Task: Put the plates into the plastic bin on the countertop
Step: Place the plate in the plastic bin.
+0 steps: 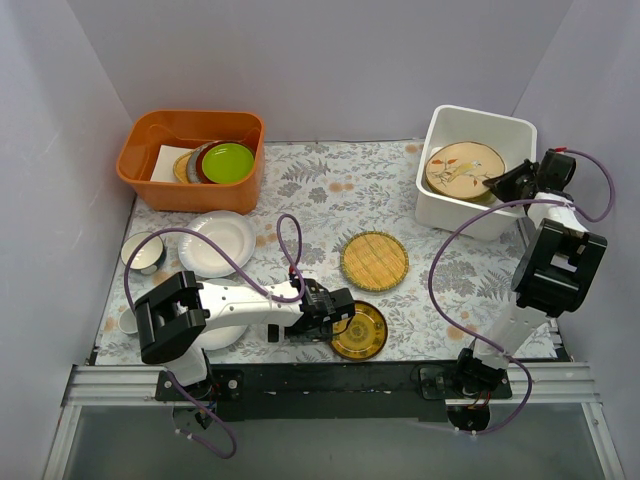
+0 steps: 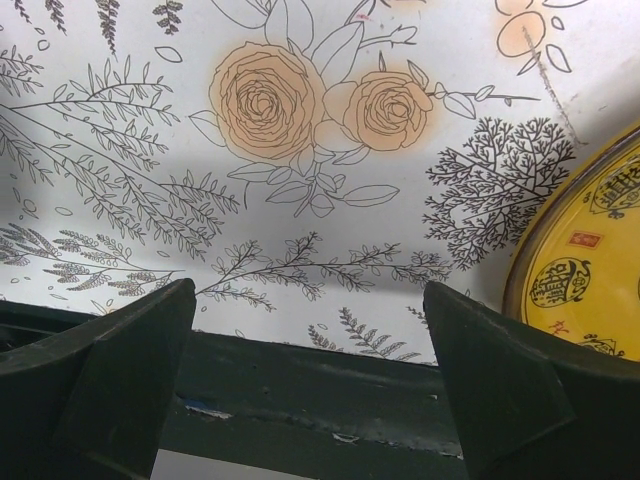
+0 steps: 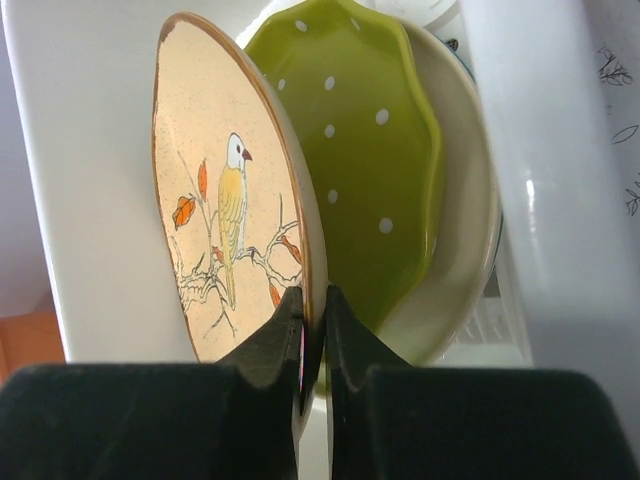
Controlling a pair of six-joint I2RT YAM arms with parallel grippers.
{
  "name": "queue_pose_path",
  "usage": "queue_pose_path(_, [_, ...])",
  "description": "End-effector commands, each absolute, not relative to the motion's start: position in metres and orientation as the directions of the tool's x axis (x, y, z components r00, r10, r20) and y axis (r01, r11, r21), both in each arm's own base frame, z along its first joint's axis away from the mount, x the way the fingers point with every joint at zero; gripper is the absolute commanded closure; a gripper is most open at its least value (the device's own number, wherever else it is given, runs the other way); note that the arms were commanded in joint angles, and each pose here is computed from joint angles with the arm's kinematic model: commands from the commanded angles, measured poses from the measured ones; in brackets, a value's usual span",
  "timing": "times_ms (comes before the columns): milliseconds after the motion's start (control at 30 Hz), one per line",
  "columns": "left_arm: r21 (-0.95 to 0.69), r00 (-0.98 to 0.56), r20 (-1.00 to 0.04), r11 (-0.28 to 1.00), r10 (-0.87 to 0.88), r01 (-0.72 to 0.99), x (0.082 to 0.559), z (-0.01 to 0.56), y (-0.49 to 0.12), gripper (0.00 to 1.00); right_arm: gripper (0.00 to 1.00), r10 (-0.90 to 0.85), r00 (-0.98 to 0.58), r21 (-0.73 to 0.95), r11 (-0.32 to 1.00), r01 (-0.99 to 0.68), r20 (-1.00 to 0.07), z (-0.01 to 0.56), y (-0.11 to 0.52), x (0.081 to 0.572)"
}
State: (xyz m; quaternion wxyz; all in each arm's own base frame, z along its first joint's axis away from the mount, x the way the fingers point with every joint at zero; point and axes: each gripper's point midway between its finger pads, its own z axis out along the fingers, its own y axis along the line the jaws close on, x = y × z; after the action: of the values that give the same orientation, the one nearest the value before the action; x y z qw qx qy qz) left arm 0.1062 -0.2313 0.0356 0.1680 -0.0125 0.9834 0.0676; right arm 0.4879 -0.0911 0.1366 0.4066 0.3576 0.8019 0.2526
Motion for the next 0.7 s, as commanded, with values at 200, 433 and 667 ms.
queue_pose_path(200, [0.123,-0.924,-0.383,0.991,-0.010,-0.062,0.111,0.048,-0.225,0.02,0.62,0.726,-0.537,0.706,0.640,0.303,-0.429,0.112,-0.059,0.481])
queue_pose_path(433, [0.101,-0.920,-0.391,0.992,-0.030,-0.075,0.110,0.053,-0.220,0.02,0.59,0.723,-0.546,0.699,0.644,0.310,-0.424,0.108,-0.059,0.476])
queue_pose_path(667, [0.087,-0.918,-0.395,0.993,-0.042,-0.083,0.109,0.057,-0.217,0.02,0.39,0.713,-0.551,0.684,0.658,0.314,-0.433,0.111,-0.060,0.471])
